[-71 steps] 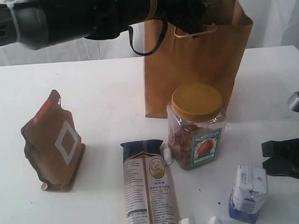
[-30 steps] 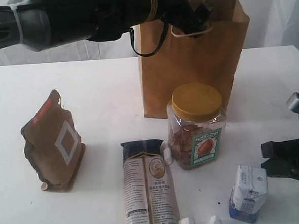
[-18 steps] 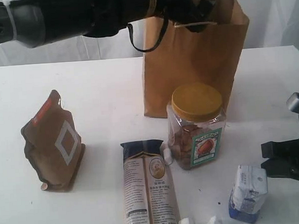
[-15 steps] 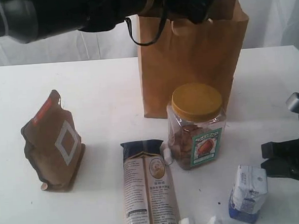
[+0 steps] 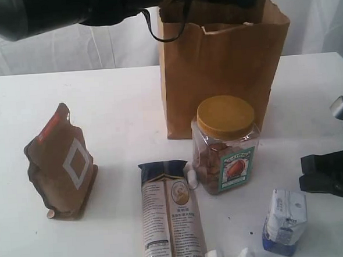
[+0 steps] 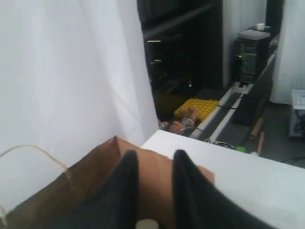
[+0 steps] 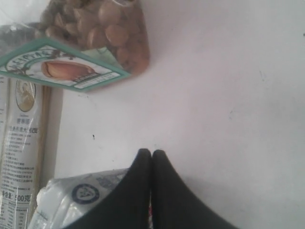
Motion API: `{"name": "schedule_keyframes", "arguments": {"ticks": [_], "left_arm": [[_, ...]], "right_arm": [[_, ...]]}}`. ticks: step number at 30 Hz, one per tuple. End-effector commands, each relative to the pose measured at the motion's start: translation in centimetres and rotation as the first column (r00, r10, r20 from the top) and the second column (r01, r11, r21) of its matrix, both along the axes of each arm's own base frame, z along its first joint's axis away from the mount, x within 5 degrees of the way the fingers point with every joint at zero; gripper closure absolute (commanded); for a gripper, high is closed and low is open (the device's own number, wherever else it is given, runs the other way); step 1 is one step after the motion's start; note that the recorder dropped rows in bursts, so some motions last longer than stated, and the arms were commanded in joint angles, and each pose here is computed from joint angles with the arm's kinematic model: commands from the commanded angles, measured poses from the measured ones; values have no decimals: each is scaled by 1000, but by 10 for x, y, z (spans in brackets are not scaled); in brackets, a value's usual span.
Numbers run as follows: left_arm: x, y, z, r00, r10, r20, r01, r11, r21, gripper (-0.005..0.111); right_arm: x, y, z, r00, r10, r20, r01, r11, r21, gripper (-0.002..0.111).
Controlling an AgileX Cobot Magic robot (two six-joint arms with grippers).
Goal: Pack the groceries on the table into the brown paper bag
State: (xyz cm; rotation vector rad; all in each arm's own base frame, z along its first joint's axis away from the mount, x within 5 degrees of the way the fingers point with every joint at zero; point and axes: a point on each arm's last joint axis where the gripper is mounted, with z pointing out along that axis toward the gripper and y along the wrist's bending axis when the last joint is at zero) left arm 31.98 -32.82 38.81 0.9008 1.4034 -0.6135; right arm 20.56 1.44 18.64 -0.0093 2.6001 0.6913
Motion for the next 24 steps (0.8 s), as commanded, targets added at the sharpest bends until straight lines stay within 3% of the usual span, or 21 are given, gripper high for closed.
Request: {"name": "schedule_keyframes", "arguments": {"ticks": [1,6,13,19,24], "left_arm": [[-12,-1,11,995,-96,13,96,995,-8,107],[-15,-1,13,993,-120,18,120,993,-10,107],[-16,14,35,998,-5,55,8,999,-52,107],[-22,42,36,983,178,47,-176,983,-49,107],[-36,80,20,929,368,28,-368,930,1,107]], "right_arm": [[-1,2,14,997,49,61,-48,999,-10,108],[-5,3,29,980,111,166,-101,993,-66,108],[-16,2,56,903,216,370,-137,964,-228,108],[-26,6,75,840,237,488,-129,961,-245,108],[-32,12,80,813,274,514,-178,957,-229,108]]}}
